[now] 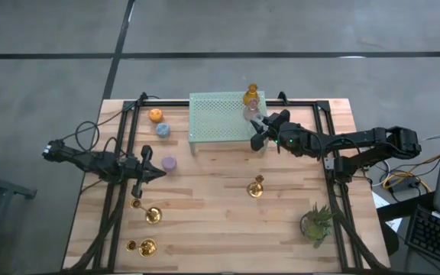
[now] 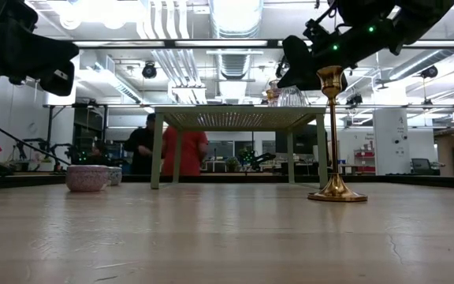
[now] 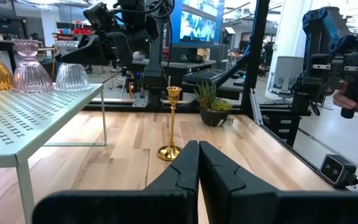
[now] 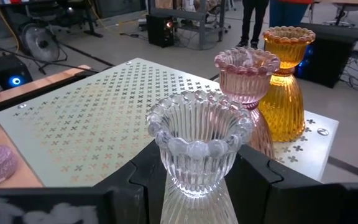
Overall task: Pick & Place candle stick holders
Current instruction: Put the transparent candle holder on the shelf, then put the top gold candle holder on the shelf
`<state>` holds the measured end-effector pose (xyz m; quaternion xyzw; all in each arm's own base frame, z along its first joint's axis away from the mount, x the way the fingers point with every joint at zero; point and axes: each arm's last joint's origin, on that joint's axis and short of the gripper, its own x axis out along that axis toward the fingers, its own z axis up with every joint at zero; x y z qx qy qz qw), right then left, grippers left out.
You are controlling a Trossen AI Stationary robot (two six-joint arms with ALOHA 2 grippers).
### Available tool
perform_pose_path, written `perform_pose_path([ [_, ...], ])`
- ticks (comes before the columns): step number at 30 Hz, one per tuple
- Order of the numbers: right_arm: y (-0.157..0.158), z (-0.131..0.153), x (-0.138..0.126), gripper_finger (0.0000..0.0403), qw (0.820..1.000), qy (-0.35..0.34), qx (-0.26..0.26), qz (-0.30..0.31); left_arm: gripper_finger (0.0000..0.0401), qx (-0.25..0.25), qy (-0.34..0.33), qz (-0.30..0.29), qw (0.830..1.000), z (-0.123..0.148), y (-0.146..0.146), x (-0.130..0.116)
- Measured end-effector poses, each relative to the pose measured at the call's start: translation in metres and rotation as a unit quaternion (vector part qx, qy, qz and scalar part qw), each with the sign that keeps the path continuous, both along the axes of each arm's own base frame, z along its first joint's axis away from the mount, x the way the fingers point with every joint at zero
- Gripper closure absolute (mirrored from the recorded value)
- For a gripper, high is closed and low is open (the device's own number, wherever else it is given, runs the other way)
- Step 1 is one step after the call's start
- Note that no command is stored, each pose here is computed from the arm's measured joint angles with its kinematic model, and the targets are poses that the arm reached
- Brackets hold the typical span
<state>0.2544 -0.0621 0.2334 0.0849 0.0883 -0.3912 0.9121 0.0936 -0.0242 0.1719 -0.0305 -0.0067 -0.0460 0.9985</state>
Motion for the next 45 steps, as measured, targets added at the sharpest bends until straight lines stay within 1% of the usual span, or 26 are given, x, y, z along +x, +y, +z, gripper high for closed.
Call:
perform_pose_path([
  [16,0.0,-0.001,0.0,0.0216,1.0,0.003,0.0,0.0,0.0387,0.0,0.0,0.0,1.0,0.0,0.0,0.0],
  [32,0.0,0.0,0.0,0.011,1.0,0.016,-0.013,0.004,0.0387,0.0,0.0,0.0,1.0,0.0,0.0,0.0],
  [39,0.0,0.015,0.005,0.0082,0.999,0.01,-0.033,0.011,0.0387,0.0,0.0,0.0,1.0,0.0,0.0,0.0],
  [45,-0.001,0.029,0.01,0.0076,0.998,0.006,-0.055,0.018,0.0387,0.0,0.0,0.0,1.0,0.0,0.0,0.0],
])
